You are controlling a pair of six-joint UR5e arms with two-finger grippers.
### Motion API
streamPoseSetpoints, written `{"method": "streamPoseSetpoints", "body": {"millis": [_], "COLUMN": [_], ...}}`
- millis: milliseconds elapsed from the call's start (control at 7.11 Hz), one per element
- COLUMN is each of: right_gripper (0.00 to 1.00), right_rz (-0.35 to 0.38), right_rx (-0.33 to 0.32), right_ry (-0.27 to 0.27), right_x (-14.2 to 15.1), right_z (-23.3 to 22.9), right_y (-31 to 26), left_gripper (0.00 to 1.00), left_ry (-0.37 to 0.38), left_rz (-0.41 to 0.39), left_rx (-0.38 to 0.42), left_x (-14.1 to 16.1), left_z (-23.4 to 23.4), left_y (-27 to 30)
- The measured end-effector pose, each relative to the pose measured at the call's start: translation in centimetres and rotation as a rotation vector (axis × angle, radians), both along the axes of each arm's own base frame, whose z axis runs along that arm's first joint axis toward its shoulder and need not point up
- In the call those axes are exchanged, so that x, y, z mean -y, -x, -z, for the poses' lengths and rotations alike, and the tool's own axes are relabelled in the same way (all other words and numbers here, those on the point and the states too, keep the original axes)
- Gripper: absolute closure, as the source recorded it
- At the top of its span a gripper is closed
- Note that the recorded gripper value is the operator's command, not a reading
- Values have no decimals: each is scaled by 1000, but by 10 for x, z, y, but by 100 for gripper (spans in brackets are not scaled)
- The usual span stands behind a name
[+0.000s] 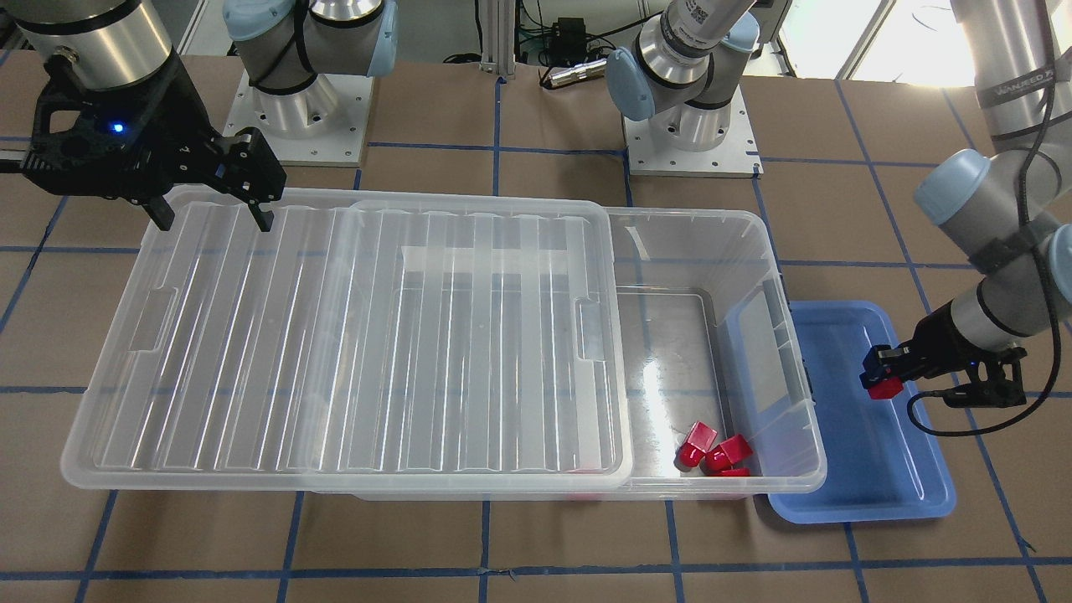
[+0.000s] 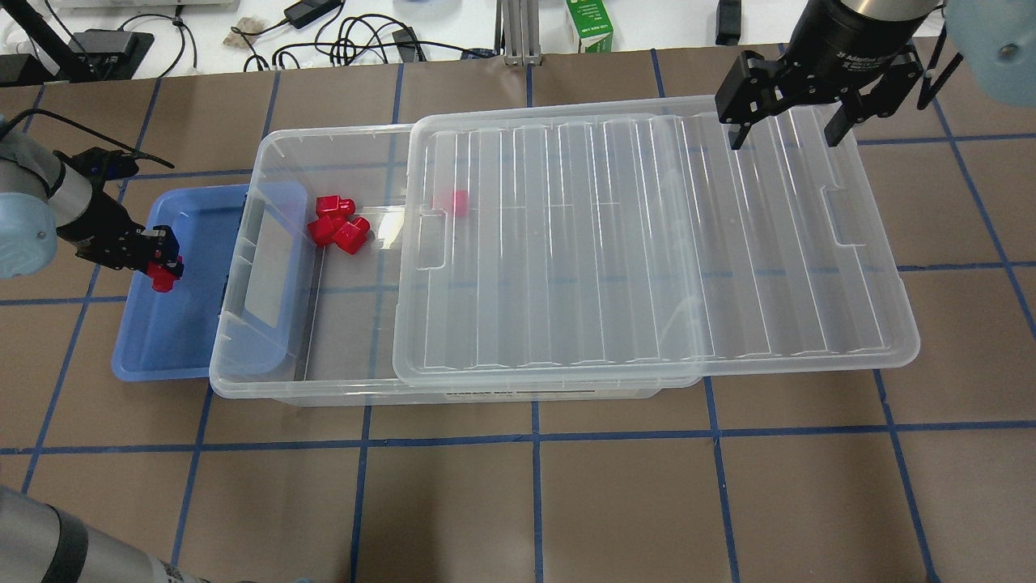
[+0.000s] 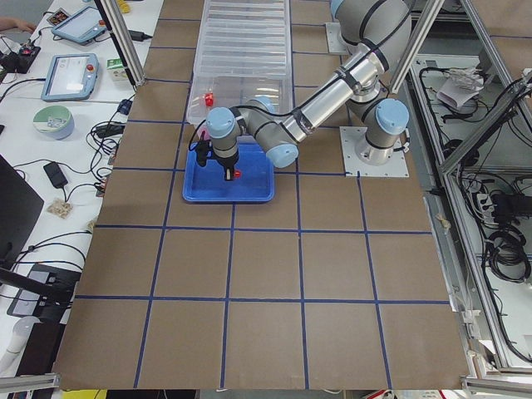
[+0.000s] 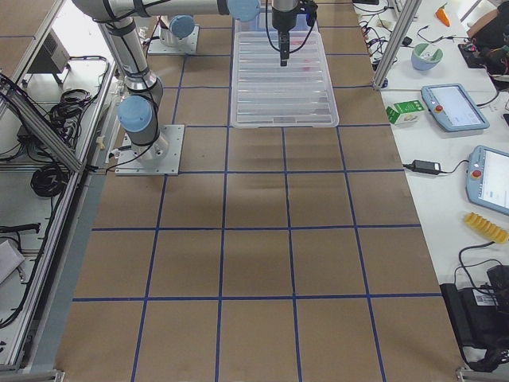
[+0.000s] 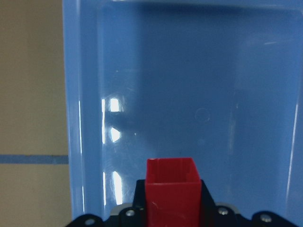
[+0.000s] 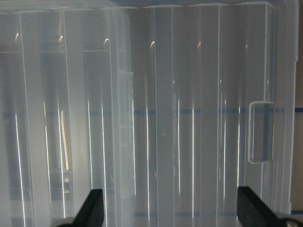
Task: Place red block in blue tray from box
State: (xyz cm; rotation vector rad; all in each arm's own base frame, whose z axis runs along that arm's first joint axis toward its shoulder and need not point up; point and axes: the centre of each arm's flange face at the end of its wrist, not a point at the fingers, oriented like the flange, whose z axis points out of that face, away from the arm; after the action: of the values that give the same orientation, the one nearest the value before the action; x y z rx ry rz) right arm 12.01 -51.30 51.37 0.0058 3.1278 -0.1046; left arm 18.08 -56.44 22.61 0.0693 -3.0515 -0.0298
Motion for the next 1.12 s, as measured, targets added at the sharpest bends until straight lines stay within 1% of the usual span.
{"method": "streamPoseSetpoints", "body": {"millis": [141, 281, 422, 562, 703, 984, 1125], "right_gripper": [0, 0, 0, 0, 0, 0, 0], "right_rz": [-1, -1, -1, -1, -2, -2, -1], "right_rx": [1, 1, 1, 0, 0, 1, 2], "right_ry": [1, 0, 0, -1, 0, 1, 2], "right_x": [0, 0, 0, 0, 0, -1, -1], "right_z": [0, 0, 0, 0, 0, -1, -1], "right_y": [0, 0, 0, 0, 0, 0, 0], "left_gripper": [8, 0, 0, 0, 0, 0, 0], "left_ry": [-14, -22, -20, -23, -37, -62, -53], "left_rz": [1, 1, -1, 2, 17, 48, 52], "left_rx": [-8, -11, -2, 22, 46, 59, 71], "left_x": [-3, -4, -2, 0, 5, 16, 18], "left_z": [12, 18, 15, 0, -26, -114, -162], "left_y": [2, 3, 2, 3, 12, 51, 87]}}
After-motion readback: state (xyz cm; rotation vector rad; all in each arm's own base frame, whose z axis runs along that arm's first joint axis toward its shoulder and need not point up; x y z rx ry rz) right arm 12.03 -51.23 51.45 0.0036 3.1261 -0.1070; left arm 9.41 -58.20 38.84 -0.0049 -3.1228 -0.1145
